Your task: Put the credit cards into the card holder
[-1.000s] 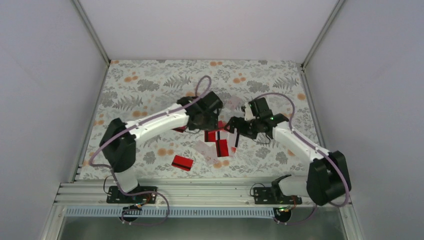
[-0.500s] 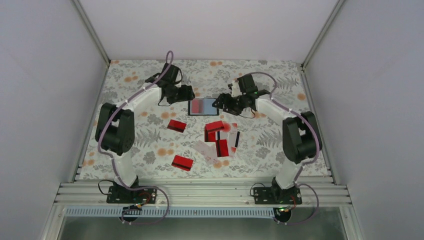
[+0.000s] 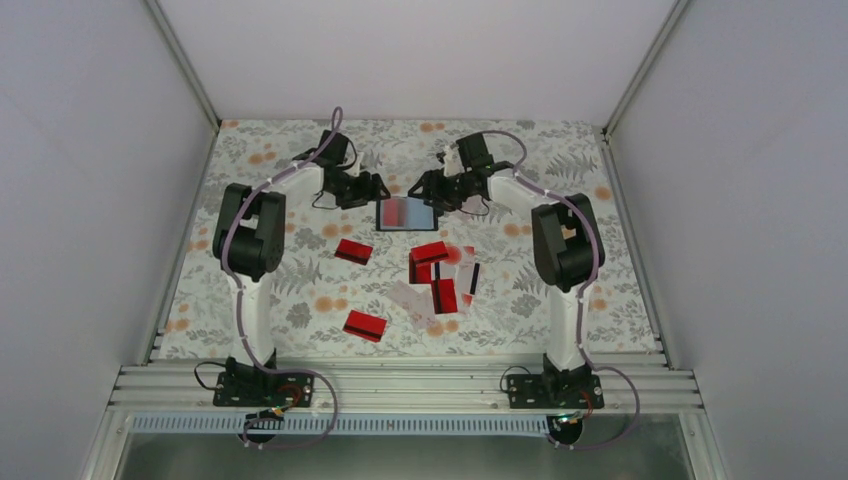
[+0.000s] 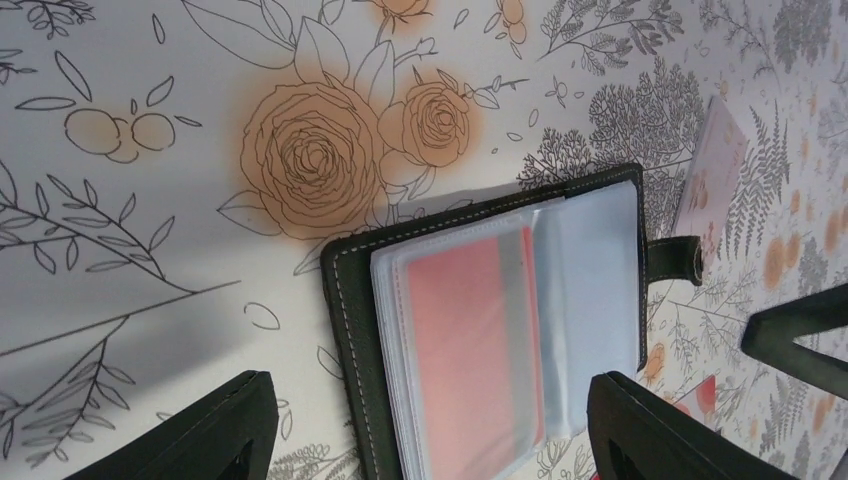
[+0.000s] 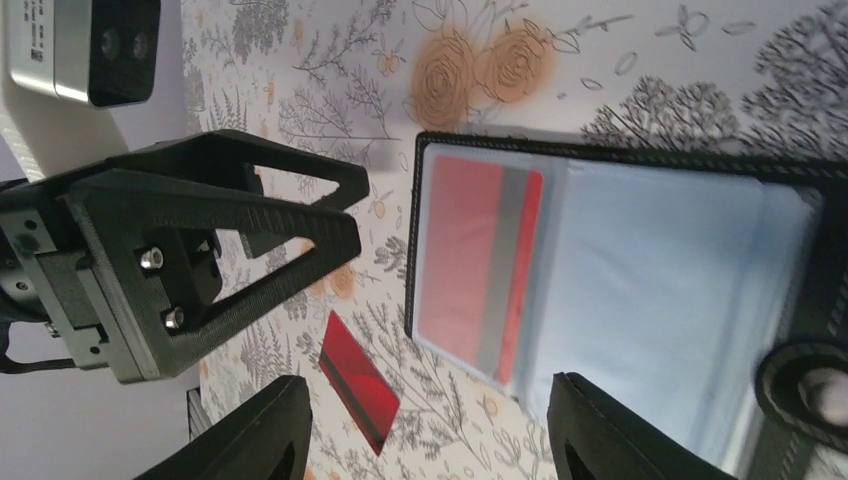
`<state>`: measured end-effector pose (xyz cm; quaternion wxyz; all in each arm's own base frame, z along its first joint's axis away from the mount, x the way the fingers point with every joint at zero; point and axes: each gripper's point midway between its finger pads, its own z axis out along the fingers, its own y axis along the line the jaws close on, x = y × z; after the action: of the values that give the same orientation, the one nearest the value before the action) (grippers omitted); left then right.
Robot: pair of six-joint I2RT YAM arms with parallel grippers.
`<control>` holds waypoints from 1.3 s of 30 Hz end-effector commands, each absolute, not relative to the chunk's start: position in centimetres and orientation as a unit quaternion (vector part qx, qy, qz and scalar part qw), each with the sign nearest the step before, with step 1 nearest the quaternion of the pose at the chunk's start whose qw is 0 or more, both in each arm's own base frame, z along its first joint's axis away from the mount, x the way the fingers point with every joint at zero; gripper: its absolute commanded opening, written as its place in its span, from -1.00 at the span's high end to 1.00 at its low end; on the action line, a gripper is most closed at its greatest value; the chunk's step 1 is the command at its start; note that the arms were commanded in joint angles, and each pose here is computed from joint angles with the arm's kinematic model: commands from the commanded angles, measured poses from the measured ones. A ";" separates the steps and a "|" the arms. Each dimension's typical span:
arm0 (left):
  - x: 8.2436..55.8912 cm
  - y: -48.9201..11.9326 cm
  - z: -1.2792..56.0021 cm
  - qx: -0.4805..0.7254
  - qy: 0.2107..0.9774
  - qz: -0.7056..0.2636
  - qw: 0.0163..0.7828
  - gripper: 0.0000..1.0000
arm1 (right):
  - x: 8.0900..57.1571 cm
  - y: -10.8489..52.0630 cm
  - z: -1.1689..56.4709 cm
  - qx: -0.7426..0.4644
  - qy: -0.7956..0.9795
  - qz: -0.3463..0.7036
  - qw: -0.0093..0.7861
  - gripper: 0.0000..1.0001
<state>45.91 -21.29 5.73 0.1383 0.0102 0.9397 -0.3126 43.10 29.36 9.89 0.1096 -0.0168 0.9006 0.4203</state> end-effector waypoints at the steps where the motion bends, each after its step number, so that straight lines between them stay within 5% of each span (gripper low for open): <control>1: 46.4 -22.1 5.9 0.035 0.927 -0.348 0.136 -0.50 | 44.1 31.3 9.9 -0.037 0.892 0.439 0.103 -0.20; 18: 46.1 -22.9 3.6 0.044 0.927 -0.364 0.083 -0.40 | 43.5 26.8 -0.2 0.015 0.954 0.297 0.045 -0.13; 39: 46.2 -25.0 7.0 0.049 0.896 -0.434 0.077 -0.38 | 42.5 26.5 -1.9 0.016 0.956 0.291 0.026 -0.12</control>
<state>46.33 -23.13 4.56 0.0796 0.0377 0.9192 -0.3838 45.45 29.19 3.78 0.0901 -0.0148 0.9283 0.3605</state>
